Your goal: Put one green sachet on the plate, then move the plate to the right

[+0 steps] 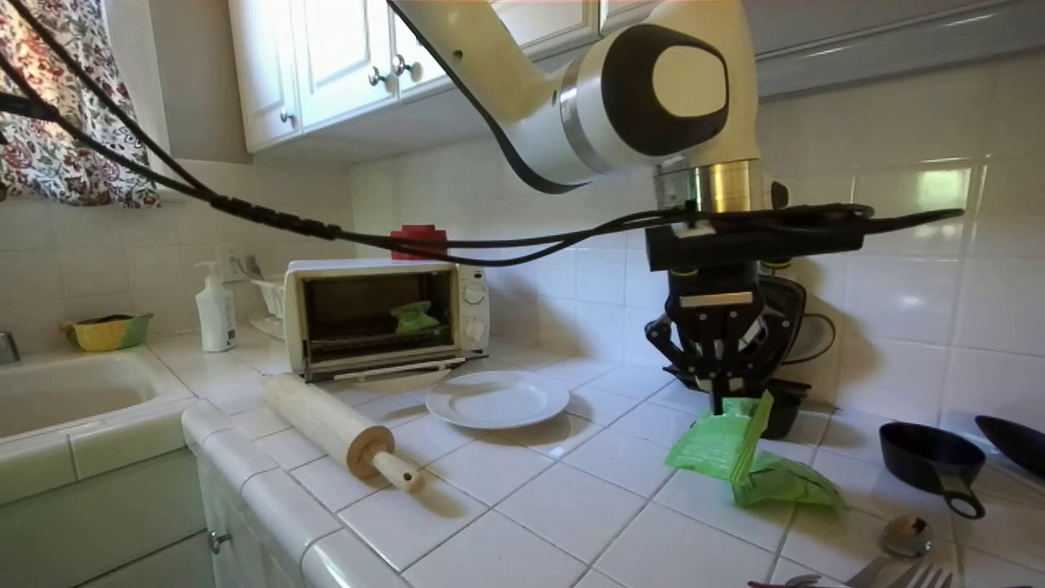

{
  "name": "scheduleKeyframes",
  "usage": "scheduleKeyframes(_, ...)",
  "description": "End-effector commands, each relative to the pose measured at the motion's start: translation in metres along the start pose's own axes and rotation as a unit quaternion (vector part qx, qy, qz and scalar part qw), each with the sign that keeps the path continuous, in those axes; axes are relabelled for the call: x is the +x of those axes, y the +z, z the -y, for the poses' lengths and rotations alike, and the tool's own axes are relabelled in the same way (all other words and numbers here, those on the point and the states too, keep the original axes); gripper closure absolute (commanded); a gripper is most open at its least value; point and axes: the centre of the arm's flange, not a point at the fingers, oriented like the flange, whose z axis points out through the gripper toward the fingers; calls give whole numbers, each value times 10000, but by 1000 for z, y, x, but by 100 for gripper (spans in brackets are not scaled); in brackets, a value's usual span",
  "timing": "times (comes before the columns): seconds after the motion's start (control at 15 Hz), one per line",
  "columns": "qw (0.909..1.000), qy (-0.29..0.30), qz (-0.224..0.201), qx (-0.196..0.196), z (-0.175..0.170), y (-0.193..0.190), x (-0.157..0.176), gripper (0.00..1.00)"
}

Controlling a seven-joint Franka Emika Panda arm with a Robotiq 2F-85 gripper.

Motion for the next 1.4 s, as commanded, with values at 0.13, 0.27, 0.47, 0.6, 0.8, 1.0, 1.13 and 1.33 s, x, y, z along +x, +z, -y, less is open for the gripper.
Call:
scheduleKeyframes(0.13,9998,-162,79,-49,3,0,20,100)
scheduleKeyframes(0.27,9994,-329,51,-116,12,-4,44,100)
scheduleKeyframes(0.47,9970,-716,89,-278,38,-10,90,100)
scheduleKeyframes(0.6,9945,-995,87,-309,60,-9,117,100)
scheduleKeyframes(0.8,9905,-1355,20,-220,95,0,149,100)
scheduleKeyframes(1.0,9856,-1680,-37,-206,126,0,171,100)
scheduleKeyframes(1.13,9796,-1999,-55,-185,144,-1,188,100)
scheduleKeyframes(1.33,9675,-2522,-127,-137,174,-8,209,100)
